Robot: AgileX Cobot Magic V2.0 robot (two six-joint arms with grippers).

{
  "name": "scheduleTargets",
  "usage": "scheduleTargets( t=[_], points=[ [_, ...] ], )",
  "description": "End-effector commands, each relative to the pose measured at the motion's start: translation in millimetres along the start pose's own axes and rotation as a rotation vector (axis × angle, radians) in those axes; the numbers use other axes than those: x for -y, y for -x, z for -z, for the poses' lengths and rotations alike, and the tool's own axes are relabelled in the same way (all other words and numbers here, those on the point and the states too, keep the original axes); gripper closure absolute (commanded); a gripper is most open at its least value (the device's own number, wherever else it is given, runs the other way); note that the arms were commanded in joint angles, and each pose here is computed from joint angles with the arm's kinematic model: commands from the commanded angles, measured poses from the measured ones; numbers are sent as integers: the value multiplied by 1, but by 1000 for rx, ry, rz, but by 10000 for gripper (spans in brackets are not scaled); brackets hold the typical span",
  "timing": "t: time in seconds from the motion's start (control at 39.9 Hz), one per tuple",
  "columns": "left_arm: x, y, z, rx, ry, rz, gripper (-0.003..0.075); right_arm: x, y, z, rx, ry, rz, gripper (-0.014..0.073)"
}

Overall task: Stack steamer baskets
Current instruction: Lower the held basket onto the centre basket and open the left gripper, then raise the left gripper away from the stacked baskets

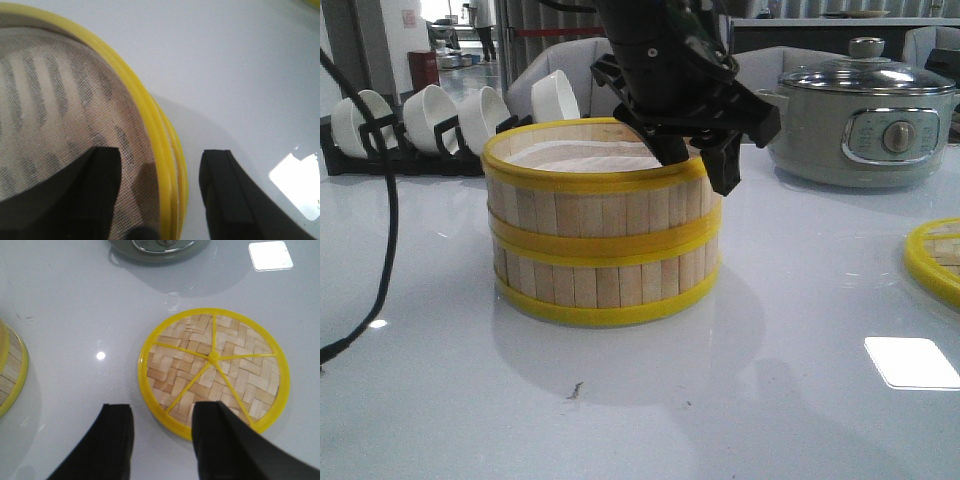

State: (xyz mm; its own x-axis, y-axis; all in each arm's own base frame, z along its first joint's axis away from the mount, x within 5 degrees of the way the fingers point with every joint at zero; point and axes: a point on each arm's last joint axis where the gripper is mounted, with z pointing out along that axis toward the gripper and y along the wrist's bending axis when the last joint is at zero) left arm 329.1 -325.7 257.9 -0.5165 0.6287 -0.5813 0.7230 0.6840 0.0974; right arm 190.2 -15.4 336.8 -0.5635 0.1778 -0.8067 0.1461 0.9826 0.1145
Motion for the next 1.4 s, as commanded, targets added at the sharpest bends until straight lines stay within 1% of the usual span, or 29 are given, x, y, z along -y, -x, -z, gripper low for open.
scheduleTargets(
  t=[0.0, 0.28, 0.5, 0.55, 0.6, 0.68, 0.73, 0.78, 0.85, 0.95, 1.13, 1.18, 1.28, 1.38],
  points=[
    [-5, 24, 39, 151, 7, 12, 283, -2, 18, 9, 118, 9, 15, 205],
    [-6, 37, 52, 197, -2, 28, 275, -2, 18, 9, 115, 9, 15, 205],
    [-10, 55, 78, 246, 5, 79, 281, -2, 18, 9, 115, 9, 15, 205],
    [-13, 59, 85, 255, 13, 83, 305, -2, 18, 9, 115, 9, 15, 205],
    [-19, 63, 94, 275, 21, 92, 367, -2, 18, 9, 115, 9, 15, 205],
    [-30, 66, 108, 308, 39, 111, 460, -2, 18, 9, 115, 9, 15, 205],
    [-44, 66, 120, 332, 61, 132, 570, -2, 18, 9, 115, 9, 15, 205],
    [-56, 65, 133, 357, 82, 153, 647, -2, 18, 9, 115, 9, 15, 205],
    [-81, 61, 154, 390, 127, 201, 624, -2, 18, 9, 115, 9, 15, 205],
    [-119, 51, 187, 435, 195, 291, 631, -2, 18, 9, 119, 9, 15, 207],
    [-178, 17, 243, 460, 340, 420, 631, -2, 18, 9, 124, 9, 15, 224],
    [-191, 6, 256, 461, 380, 452, 631, -2, 18, 9, 124, 9, 15, 224],
    [-207, -19, 279, 470, 444, 507, 631, -2, 18, 9, 124, 9, 15, 224],
    [-211, -47, 292, 471, 492, 547, 631, -2, 18, 9, 124, 9, 15, 224]
  ],
)
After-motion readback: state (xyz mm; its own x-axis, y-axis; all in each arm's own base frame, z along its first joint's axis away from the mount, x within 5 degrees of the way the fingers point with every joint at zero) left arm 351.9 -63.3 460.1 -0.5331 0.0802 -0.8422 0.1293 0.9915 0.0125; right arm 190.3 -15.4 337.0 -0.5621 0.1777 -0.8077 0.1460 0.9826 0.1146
